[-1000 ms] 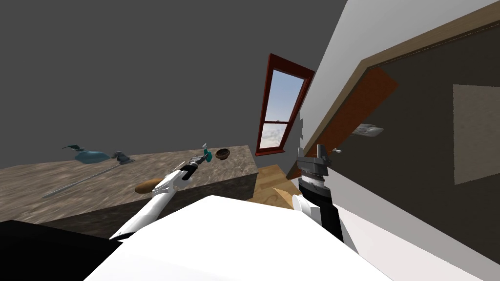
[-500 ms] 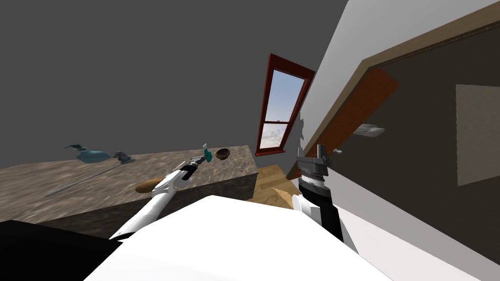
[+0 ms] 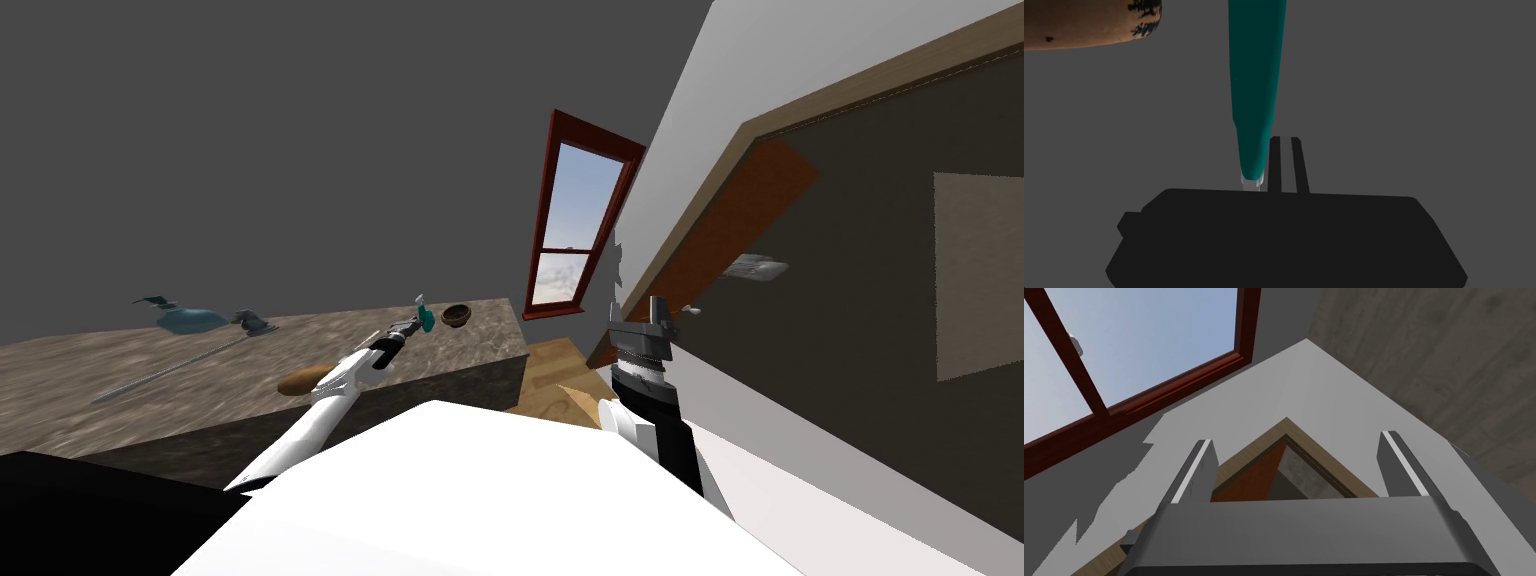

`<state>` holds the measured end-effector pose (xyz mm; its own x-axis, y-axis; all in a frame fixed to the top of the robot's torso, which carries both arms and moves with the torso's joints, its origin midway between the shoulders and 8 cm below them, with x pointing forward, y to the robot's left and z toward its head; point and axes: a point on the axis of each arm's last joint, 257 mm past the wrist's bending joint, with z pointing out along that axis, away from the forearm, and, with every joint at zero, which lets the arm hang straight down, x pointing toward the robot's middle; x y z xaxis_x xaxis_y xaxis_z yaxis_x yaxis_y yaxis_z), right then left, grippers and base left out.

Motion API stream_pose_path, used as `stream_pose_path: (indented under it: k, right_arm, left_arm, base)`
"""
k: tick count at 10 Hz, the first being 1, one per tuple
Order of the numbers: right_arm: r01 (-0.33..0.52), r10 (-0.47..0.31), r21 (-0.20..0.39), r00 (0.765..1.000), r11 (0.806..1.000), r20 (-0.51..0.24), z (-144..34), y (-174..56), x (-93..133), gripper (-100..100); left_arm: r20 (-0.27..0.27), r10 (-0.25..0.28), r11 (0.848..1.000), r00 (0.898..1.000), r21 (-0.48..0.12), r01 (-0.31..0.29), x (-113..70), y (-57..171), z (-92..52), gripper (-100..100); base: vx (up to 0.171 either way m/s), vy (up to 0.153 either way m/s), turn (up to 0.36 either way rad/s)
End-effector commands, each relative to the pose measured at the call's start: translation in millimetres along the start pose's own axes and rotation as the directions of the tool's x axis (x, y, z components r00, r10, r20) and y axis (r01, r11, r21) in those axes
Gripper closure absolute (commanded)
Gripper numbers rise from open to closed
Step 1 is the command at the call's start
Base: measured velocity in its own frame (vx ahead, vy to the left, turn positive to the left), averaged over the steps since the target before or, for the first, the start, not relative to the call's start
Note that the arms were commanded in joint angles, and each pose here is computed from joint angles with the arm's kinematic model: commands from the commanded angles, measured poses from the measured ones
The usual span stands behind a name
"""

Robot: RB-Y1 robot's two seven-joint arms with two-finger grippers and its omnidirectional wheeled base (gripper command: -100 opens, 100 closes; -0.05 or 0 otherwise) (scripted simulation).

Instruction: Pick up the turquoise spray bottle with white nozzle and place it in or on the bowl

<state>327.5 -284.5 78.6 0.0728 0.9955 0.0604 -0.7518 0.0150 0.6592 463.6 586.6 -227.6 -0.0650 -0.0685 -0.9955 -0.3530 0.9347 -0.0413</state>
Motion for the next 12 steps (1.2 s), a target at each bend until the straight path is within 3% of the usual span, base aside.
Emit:
stream_pose_path:
  k: [1,5,9,10,12]
  right_arm:
    - [0.0,0.0,0.0,1.0,1.0,0.0,0.0,0.0,0.0,0]
    - [0.0,0.0,0.0,1.0,1.0,0.0,0.1,0.0,0.1,0]
    - [0.0,0.0,0.0,1.0,1.0,0.0,0.1,0.0,0.1,0]
    - [0.0,0.0,0.0,1.0,1.0,0.0,0.1,0.0,0.1,0]
    - [0.0,0.0,0.0,1.0,1.0,0.0,-0.1,-0.1,-0.1,0]
  left_arm:
    - [-0.004,0.013,1.0,1.0,0.012,-0.013,1.2,-2.9,0.1,-100]
    - [-0.029,0.097,0.994,0.995,0.053,-0.095,5.2,-2.5,0.8,-100]
    - [-0.076,0.208,0.976,0.975,0.084,-0.202,16.4,14.2,-4.6,-100]
    - [-0.104,0.175,0.984,0.979,0.045,-0.171,28.1,27.9,-8.1,-100]
    - [-0.103,0.142,0.99,0.984,0.019,-0.141,27.8,30.9,-5.8,-100]
  base:
    - [-0.093,-0.048,-0.053]
    - [-0.188,-0.034,-0.099]
    - [-0.204,0.005,-0.158]
    - [-0.025,-0.012,-0.156]
    - [0.171,0.016,0.024]
